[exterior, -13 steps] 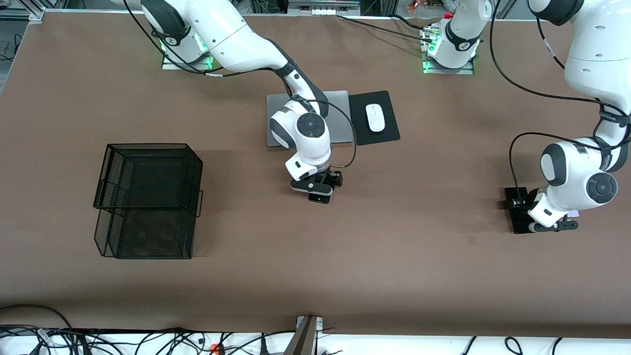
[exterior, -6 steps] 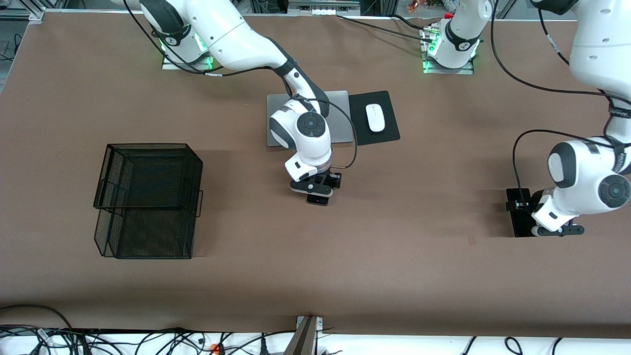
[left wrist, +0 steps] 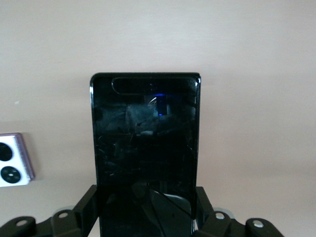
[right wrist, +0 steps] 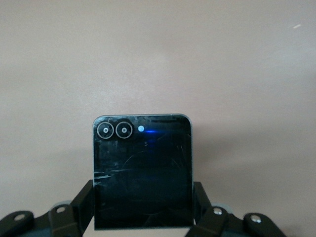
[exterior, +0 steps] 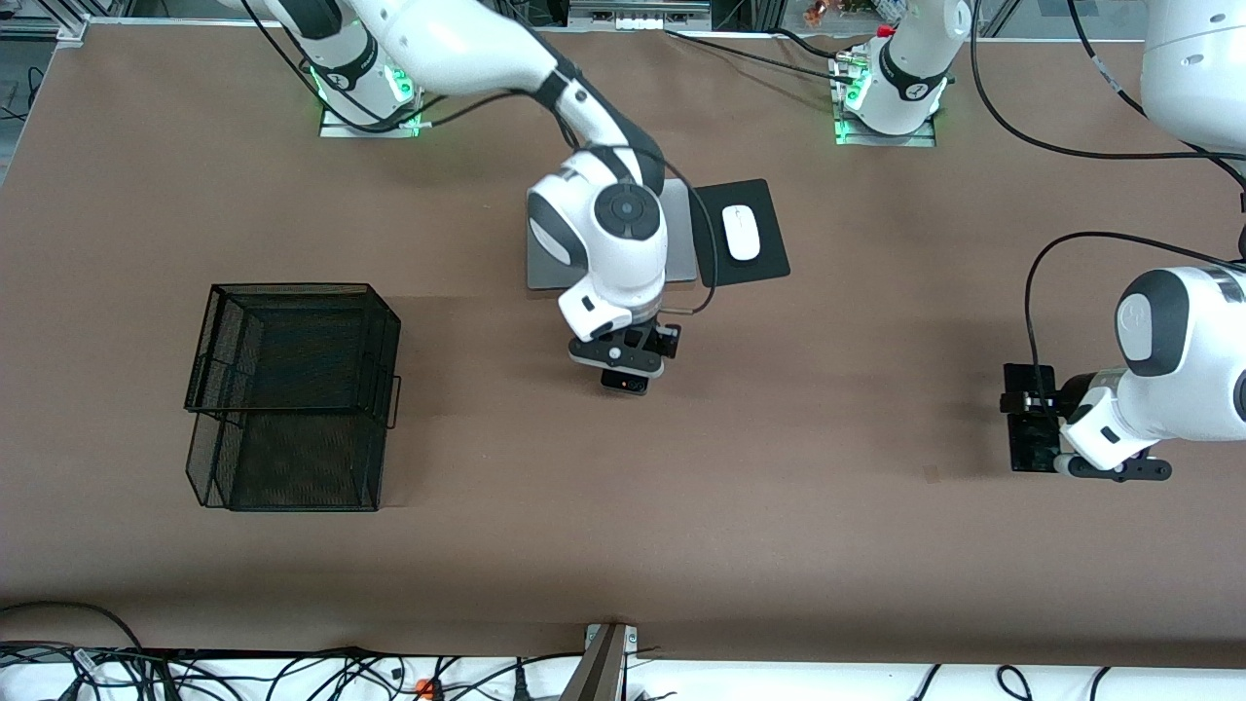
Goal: Place phones with both arms
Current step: 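Carry the flip phone into the basket while the left gripper carries the tall phone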
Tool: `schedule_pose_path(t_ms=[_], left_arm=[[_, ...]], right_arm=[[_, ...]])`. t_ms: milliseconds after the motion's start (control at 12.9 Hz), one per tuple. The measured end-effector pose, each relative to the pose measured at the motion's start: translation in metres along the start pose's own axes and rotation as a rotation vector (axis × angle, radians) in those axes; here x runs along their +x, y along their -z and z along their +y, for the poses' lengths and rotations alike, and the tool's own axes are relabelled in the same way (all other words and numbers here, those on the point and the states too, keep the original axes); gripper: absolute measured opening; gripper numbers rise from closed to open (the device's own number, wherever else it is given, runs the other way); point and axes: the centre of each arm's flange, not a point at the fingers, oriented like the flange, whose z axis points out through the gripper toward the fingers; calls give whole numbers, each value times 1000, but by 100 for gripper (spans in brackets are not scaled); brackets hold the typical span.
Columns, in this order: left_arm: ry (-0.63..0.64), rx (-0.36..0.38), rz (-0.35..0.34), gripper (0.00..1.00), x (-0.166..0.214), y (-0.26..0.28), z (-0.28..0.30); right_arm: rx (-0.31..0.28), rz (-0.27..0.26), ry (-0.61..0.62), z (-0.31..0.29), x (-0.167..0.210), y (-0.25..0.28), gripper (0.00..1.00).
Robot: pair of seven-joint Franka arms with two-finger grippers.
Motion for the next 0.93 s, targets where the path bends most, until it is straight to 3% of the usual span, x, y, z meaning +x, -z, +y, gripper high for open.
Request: schedule_pose_path(t_ms=[232,464,773,928], left_arm=[[-91,-42,6,80,3,13,59],[-129,-164,0,80,2,14,109],[-179,-281,-42,80,-1,-1,185],[-181,-301,-61,80,-7,-10,243]], right_arm=[[-66,-29,89,30,20,56,81],[-114,-57,183,99,60,81,81],[-118,-54,300,239,91,83,81],[-113,-75,345,323,97,79,81]])
